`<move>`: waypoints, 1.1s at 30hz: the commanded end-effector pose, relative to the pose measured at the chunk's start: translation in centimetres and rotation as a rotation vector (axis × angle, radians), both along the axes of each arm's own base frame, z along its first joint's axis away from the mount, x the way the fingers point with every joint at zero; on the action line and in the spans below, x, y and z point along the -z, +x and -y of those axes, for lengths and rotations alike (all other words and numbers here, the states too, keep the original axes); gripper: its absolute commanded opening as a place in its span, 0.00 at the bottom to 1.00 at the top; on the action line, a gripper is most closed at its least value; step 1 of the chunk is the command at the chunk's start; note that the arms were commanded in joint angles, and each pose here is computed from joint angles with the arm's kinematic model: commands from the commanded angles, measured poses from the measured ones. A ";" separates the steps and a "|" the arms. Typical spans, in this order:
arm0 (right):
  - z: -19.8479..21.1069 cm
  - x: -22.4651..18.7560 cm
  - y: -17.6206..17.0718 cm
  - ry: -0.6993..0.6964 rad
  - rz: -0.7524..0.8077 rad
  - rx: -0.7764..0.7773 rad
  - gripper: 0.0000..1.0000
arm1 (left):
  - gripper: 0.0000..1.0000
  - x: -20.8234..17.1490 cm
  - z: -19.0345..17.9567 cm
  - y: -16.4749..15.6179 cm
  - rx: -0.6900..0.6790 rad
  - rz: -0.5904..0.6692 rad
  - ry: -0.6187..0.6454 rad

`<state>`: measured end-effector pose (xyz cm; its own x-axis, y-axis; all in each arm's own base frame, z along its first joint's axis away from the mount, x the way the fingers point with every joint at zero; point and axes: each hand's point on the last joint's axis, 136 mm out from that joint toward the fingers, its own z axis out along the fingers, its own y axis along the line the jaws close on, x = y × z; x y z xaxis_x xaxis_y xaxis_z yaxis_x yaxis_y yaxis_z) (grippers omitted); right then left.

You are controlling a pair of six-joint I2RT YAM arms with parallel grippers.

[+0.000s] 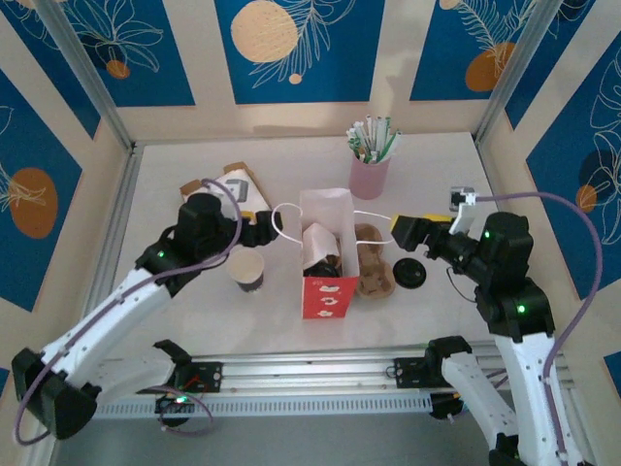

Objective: Pack the takeout coffee

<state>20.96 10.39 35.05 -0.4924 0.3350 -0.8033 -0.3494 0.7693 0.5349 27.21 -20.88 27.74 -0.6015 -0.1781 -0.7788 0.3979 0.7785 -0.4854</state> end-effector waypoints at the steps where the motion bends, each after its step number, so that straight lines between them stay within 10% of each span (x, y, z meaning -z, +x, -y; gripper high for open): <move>1: 0.5 -0.3 -0.5 -0.021 0.059 0.021 0.99 | 0.94 0.5 -2.5 -1.2 -0.071 0.039 0.056; 18: 6.1 5.4 -0.6 -0.138 0.092 0.336 0.99 | 1.00 3.1 -13.3 -4.5 -0.448 0.158 0.179; 33: 8.4 10.0 5.3 -0.219 0.117 0.449 0.99 | 1.00 5.1 -16.7 -0.4 -0.594 0.190 0.505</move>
<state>24.50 3.00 23.48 -0.3318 0.3124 -0.8901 -0.0208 0.9409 0.3380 25.47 -5.14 21.83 -0.4089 -0.0622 -0.9105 -0.0752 0.9966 -0.0343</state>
